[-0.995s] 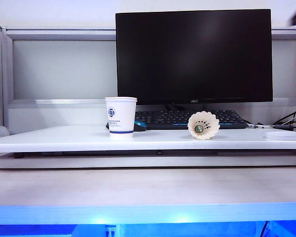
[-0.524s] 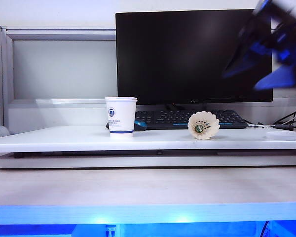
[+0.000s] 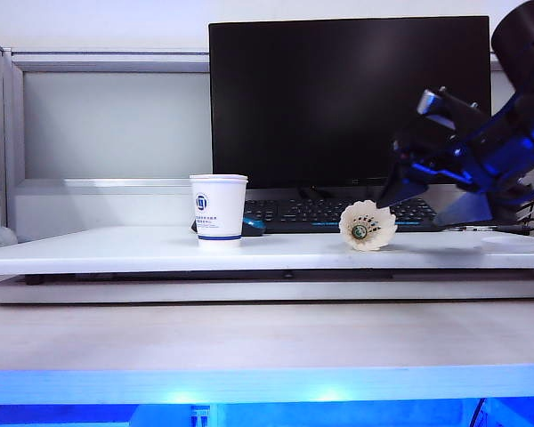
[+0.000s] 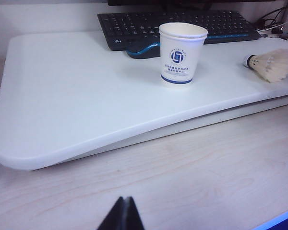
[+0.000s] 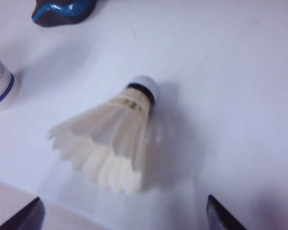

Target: Pick up the badminton from the table and put it into the white paper cup.

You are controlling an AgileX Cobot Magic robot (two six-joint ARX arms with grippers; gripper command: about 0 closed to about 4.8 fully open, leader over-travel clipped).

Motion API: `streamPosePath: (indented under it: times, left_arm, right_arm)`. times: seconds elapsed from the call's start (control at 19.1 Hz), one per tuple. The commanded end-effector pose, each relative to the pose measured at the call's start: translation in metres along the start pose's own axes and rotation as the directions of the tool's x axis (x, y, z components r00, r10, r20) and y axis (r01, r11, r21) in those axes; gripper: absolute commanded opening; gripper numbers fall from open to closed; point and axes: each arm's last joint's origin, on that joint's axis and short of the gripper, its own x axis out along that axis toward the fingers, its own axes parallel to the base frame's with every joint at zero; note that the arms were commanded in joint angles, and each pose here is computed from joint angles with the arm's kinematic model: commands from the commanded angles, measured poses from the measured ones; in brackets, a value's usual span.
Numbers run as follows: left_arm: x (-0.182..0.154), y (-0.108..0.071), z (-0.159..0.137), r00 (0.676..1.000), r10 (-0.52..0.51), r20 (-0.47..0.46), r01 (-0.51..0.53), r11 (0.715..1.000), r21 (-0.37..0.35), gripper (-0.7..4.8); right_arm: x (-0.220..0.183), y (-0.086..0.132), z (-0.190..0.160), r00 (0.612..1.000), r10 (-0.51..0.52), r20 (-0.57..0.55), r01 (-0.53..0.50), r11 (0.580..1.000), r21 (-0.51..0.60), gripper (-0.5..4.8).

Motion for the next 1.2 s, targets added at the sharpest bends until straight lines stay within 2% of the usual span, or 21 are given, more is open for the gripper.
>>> streamPosePath:
  times: [0.05,0.31,0.37,0.42,0.52,0.58,0.63,0.84,1.1,1.2]
  left_arm:
    - [0.0,-0.001,-0.001,1.0,-0.015,-0.026,0.015,1.0,-0.007,-0.05]
    - [0.0,-0.001,-0.001,1.0,-0.015,-0.026,0.015,1.0,-0.007,-0.05]
    - [0.0,-0.001,-0.001,1.0,-0.015,-0.026,0.015,1.0,-0.007,-0.05]
    - [0.0,-0.001,-0.002,1.0,-0.015,-0.026,0.015,1.0,-0.008,-0.05]
    - [0.0,-0.001,-0.002,1.0,-0.015,-0.026,0.015,1.0,-0.008,-0.05]
    - [0.0,-0.001,-0.002,1.0,-0.014,-0.027,0.013,1.0,-0.008,-0.05]
    - [0.0,-0.001,-0.002,1.0,-0.013,-0.027,0.012,1.0,-0.008,-0.05]
    - [0.0,0.0,-0.002,1.0,-0.01,-0.027,0.01,1.0,-0.008,-0.05]
    - [0.0,0.0,-0.002,1.0,-0.006,-0.027,0.006,1.0,0.012,-0.05]
    - [0.0,0.001,-0.002,0.999,0.022,-0.028,-0.022,1.0,0.011,-0.05]
  right_arm:
    - [0.01,-0.001,0.001,0.999,0.016,0.044,-0.016,1.0,-0.001,4.26]
    - [0.032,-0.008,-0.002,1.0,0.01,0.009,-0.01,0.999,0.039,4.25]
    - [0.036,-0.009,0.0,1.0,0.01,0.009,-0.011,0.999,0.039,3.92]
    - [0.039,-0.009,0.002,1.0,0.012,0.013,-0.012,0.999,0.038,3.17]
    - [0.039,-0.008,0.007,0.999,0.016,0.028,-0.017,0.999,0.033,0.76]
    - [0.039,-0.008,0.008,0.999,0.019,0.036,-0.02,0.999,0.03,0.27]
    - [0.04,-0.008,0.009,0.999,0.019,0.038,-0.02,0.999,0.03,-0.01]
    - [0.04,-0.008,0.009,0.999,0.026,0.04,-0.027,0.999,0.028,-0.06]
    - [0.033,0.0,0.016,0.984,0.175,0.044,-0.175,0.984,0.008,-0.06]
    - [0.024,0.005,0.026,0.979,0.191,0.077,-0.19,0.982,-0.011,-0.06]
